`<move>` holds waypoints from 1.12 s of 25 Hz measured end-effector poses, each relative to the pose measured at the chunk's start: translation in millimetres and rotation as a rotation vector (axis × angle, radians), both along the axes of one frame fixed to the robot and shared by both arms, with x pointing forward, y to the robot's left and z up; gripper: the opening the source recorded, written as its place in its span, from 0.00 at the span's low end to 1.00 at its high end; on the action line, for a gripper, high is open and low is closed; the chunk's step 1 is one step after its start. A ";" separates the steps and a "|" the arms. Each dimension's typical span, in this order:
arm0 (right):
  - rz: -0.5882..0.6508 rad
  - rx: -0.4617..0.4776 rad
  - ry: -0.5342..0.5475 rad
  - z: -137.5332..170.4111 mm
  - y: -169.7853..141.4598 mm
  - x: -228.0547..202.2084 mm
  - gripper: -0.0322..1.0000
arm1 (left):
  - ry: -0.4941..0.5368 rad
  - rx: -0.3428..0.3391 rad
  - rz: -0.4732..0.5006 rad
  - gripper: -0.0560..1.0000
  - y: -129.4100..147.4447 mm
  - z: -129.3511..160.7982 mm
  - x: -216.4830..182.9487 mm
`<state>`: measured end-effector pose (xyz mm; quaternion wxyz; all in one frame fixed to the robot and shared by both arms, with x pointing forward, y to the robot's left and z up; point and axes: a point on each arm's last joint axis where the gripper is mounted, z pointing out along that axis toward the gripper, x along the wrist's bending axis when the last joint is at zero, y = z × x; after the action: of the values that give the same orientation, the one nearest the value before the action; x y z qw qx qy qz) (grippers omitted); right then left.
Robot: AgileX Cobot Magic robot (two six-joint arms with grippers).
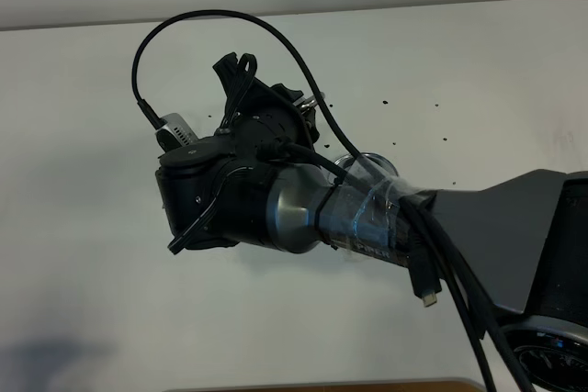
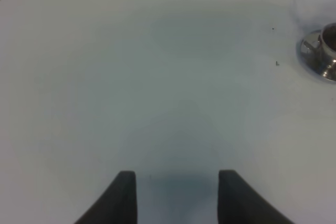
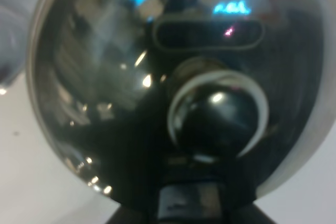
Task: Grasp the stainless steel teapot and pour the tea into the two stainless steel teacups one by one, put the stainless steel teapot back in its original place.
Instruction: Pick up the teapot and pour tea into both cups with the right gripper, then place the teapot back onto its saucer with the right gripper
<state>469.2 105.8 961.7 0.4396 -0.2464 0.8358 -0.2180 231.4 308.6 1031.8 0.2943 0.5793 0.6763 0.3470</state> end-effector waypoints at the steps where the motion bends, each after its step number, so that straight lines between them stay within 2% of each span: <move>1: -0.010 0.012 0.009 -0.8 -0.2 -0.6 0.22 | 0.000 0.000 0.000 0.45 0.0 0.0 0.0; 5: -0.061 0.069 0.043 -4.1 -1.4 -2.1 0.22 | 0.000 0.000 0.000 0.45 0.0 0.0 0.0; 9: -0.135 0.168 0.068 -3.2 -2.8 -4.6 0.22 | 0.000 -0.001 0.001 0.45 0.0 0.0 0.0; 14: -0.265 0.375 0.171 22.6 -8.7 -16.4 0.22 | 0.000 -0.001 0.001 0.45 0.0 0.0 0.0; 19: -0.482 0.576 0.334 38.0 -23.0 -14.5 0.22 | 0.000 -0.001 0.001 0.45 0.0 0.0 0.0; 24: -0.669 0.658 0.510 31.6 -34.1 -4.9 0.22 | 0.000 -0.001 0.001 0.45 0.0 0.0 0.0; 28: -0.730 0.675 0.554 27.8 -40.3 0.6 0.22 | 0.000 -0.001 0.001 0.45 0.0 0.0 0.0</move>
<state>469.8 65.4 989.5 0.1546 0.1646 0.9742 -0.0041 231.4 308.6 1031.8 0.2945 0.5790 0.6766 0.3468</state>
